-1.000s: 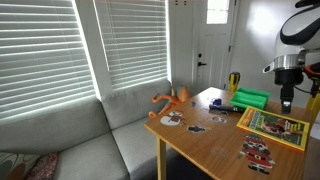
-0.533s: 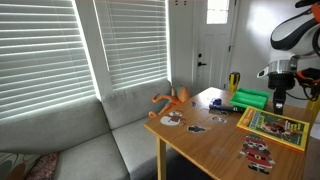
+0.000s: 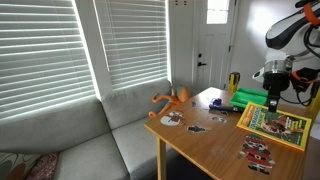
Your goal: Open the front cover of the book
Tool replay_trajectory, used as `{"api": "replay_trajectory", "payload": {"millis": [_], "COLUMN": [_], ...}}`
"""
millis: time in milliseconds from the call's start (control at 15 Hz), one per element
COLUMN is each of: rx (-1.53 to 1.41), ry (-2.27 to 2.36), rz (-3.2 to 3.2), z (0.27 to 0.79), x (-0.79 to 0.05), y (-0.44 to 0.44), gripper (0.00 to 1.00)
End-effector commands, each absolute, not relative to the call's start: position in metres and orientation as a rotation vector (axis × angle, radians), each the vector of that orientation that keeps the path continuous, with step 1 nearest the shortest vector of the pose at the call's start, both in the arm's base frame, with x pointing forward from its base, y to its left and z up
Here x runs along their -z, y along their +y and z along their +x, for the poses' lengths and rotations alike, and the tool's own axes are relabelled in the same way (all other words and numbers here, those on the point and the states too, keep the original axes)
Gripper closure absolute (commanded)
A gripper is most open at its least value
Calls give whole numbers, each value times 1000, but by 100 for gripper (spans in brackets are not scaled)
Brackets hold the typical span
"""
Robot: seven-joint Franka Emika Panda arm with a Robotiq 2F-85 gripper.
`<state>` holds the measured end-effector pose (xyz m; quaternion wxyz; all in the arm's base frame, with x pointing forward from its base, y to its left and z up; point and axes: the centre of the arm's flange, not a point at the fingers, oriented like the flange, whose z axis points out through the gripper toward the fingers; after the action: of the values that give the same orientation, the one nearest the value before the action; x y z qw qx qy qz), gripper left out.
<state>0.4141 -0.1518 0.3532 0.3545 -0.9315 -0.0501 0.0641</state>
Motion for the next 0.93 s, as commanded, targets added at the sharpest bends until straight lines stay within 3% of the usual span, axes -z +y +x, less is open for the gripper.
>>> {"api": "replay_trajectory", "payload": {"millis": [0,867], "rx": [-173,-83], "ry": [-135,-130], "rz": [-2332,-2353], "z": [426,457], "x": [-361,-388], "y": [-132,-30], "gripper": [0,0]}}
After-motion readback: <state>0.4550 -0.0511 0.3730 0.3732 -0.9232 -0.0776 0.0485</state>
